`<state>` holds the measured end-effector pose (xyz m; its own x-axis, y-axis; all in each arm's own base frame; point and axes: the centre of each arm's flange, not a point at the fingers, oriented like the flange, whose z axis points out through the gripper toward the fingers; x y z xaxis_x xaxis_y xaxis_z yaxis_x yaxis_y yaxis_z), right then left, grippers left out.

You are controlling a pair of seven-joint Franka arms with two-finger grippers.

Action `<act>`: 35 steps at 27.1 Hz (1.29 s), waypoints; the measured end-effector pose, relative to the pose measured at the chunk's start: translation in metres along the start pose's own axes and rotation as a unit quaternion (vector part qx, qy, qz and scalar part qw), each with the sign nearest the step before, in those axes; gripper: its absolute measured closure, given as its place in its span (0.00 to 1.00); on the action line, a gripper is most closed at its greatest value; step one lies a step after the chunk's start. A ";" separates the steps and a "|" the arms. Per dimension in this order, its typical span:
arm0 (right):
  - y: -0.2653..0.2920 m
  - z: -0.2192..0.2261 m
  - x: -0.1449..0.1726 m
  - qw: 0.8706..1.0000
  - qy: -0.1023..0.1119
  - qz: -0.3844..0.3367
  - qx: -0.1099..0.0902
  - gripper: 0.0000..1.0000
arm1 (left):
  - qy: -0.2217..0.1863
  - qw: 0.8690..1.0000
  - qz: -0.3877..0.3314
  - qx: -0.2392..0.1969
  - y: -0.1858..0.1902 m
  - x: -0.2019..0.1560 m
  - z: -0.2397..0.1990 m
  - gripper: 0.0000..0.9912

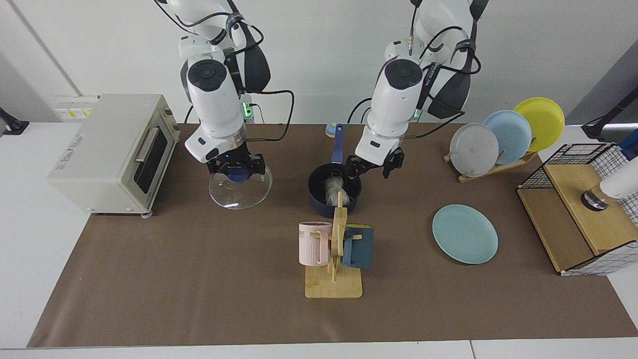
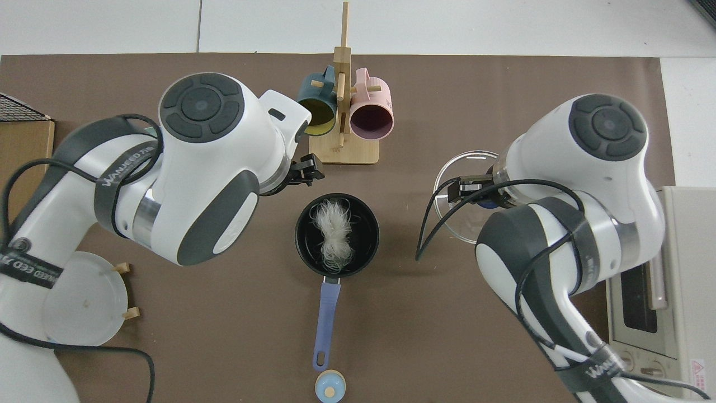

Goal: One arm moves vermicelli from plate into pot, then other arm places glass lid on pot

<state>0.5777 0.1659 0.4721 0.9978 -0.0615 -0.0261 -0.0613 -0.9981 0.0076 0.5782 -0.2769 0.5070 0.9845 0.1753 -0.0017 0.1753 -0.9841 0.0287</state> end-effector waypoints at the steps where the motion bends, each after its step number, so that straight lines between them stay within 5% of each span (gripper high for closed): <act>1: -0.010 0.002 -0.005 1.000 0.002 0.006 0.002 0.56 | 0.002 1.000 0.001 0.002 -0.006 0.003 -0.007 0.00; 12: -0.112 0.004 -0.055 0.997 0.010 0.074 0.019 0.56 | 0.010 0.999 0.034 0.036 -0.133 0.021 -0.095 0.00; 23: -0.187 0.025 -0.083 0.993 0.022 0.115 0.002 0.56 | 0.001 0.998 0.060 0.016 -0.270 0.038 -0.123 0.00; 35: -0.238 0.045 -0.069 0.989 0.025 0.146 0.011 0.56 | -0.001 0.997 0.076 0.014 -0.278 0.031 -0.113 0.01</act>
<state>0.5221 0.4074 0.4267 0.9375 -0.3471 0.0233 -0.3468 -0.9378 -0.0147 0.5591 0.0055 0.6117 0.9997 0.0232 -0.0023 0.0232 -0.9997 0.0019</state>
